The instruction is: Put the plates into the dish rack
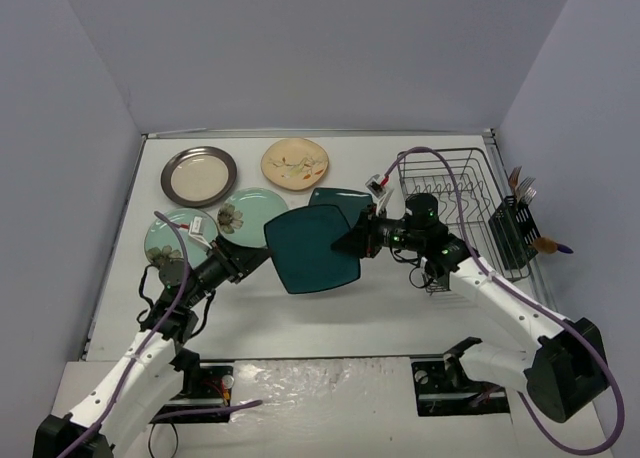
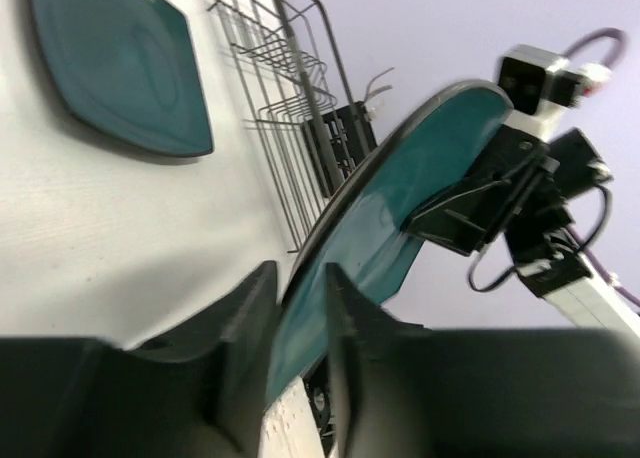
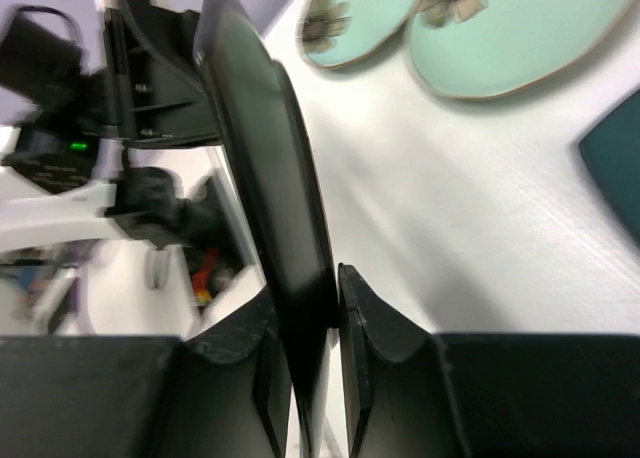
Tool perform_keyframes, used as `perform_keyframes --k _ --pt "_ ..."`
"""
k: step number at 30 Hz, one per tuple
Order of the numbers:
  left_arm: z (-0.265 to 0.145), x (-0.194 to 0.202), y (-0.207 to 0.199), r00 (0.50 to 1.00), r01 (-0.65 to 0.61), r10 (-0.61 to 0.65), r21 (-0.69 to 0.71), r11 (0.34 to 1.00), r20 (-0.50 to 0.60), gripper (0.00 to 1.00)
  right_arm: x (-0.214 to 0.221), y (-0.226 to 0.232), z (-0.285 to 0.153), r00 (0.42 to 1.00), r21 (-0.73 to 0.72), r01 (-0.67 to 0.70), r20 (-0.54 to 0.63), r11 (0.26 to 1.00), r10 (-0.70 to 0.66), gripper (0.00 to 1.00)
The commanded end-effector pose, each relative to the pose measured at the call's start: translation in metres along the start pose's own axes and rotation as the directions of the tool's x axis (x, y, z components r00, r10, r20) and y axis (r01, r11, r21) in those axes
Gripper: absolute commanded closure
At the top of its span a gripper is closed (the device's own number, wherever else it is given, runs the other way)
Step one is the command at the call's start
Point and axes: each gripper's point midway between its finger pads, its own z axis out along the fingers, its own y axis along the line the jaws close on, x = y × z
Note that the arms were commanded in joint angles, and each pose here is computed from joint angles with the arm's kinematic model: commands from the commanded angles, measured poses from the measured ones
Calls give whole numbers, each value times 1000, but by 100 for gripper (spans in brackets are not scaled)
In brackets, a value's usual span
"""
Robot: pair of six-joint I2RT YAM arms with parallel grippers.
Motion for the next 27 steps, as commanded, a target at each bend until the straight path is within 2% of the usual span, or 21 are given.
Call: perform_keyframes --k 1,3,5,7,10,12,16,19,21,23,27 --pt "0 -23 -20 995 -87 89 -29 996 50 58 -63 3 -20 967 159 194 136 968 -217 100" --pt "-3 -25 -11 992 -112 117 -110 988 41 44 -73 1 -27 960 212 215 134 953 -247 100" --pt "-7 -33 -16 983 -171 179 -151 974 41 38 -76 -6 -34 962 264 213 114 941 -250 100" --pt "-16 -39 -13 974 -216 227 -239 947 17 26 -85 -11 -42 961 329 213 98 920 -257 100" --pt "-36 -50 -5 953 -284 301 -393 875 -19 11 -101 -16 -59 956 439 235 57 867 -288 100" --pt "-52 -62 -8 923 -364 381 -474 802 -64 5 -113 -24 -75 946 536 262 22 802 -323 100" --pt "-88 -90 -6 847 -480 508 -632 609 -154 3 -150 -29 -115 913 698 331 -68 634 -401 100" --pt "-108 -109 -1 794 -522 572 -711 472 -203 3 -188 -22 -148 887 786 349 -101 511 -450 100" --pt "-117 -118 1 765 -535 605 -739 409 -219 3 -198 -35 -162 888 829 354 -154 433 -432 100" --pt "-118 -123 -1 749 -545 625 -742 391 -220 3 -208 -50 -187 892 880 349 -206 323 -402 100" --pt "-105 -123 -1 733 -559 655 -710 428 -182 3 -224 -77 -224 901 928 337 -269 158 -341 100"
